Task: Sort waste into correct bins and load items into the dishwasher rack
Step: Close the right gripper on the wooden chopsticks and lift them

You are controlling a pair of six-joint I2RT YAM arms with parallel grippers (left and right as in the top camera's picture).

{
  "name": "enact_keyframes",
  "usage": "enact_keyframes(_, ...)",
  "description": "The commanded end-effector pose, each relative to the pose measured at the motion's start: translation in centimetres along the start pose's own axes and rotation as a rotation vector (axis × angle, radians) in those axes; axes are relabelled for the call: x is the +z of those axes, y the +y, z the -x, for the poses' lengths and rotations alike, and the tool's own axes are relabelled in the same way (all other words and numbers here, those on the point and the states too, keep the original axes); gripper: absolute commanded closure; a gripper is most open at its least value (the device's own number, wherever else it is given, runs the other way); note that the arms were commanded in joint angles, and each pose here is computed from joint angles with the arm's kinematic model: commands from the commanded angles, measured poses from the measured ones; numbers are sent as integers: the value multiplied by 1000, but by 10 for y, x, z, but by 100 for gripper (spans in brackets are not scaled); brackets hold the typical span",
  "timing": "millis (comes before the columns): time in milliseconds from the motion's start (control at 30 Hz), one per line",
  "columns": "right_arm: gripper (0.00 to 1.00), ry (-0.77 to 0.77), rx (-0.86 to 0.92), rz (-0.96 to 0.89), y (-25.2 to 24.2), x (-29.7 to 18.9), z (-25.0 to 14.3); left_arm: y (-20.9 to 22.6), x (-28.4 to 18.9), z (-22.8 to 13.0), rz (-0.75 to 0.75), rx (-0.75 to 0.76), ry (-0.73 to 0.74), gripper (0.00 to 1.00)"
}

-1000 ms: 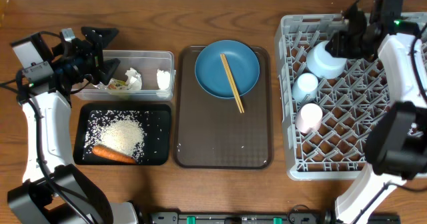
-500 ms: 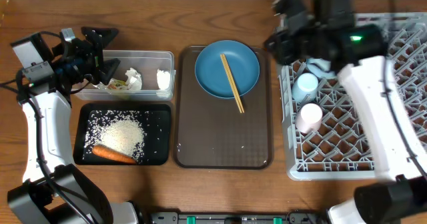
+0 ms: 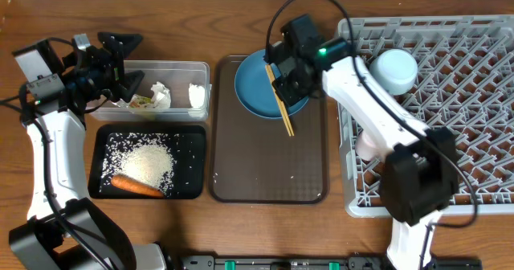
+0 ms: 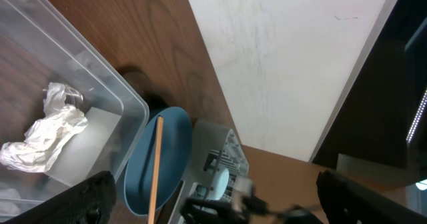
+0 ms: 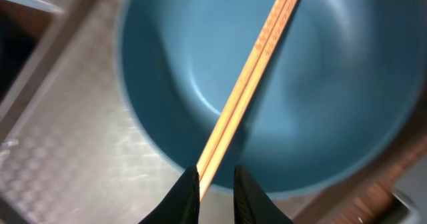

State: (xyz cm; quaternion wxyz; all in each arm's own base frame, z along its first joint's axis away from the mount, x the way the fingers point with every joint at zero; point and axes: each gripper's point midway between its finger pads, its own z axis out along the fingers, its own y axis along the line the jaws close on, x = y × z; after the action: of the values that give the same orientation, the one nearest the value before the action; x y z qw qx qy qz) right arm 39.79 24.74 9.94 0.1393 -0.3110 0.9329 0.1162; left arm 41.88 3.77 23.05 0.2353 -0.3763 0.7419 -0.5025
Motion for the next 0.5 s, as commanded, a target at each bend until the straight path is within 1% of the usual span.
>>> enact_keyframes(0, 81, 43, 1, -21, -7, 21, -7, 1, 0, -1, -3, -5, 8, 2)
enact_keyframes(167, 81, 84, 6, -15, -9, 41, -15, 1, 0, -1, -3, -5, 8, 2)
enact_keyframes(467, 81, 100, 8, -13, -8, 43, -19, 1, 0, -1, -3, -5, 8, 2)
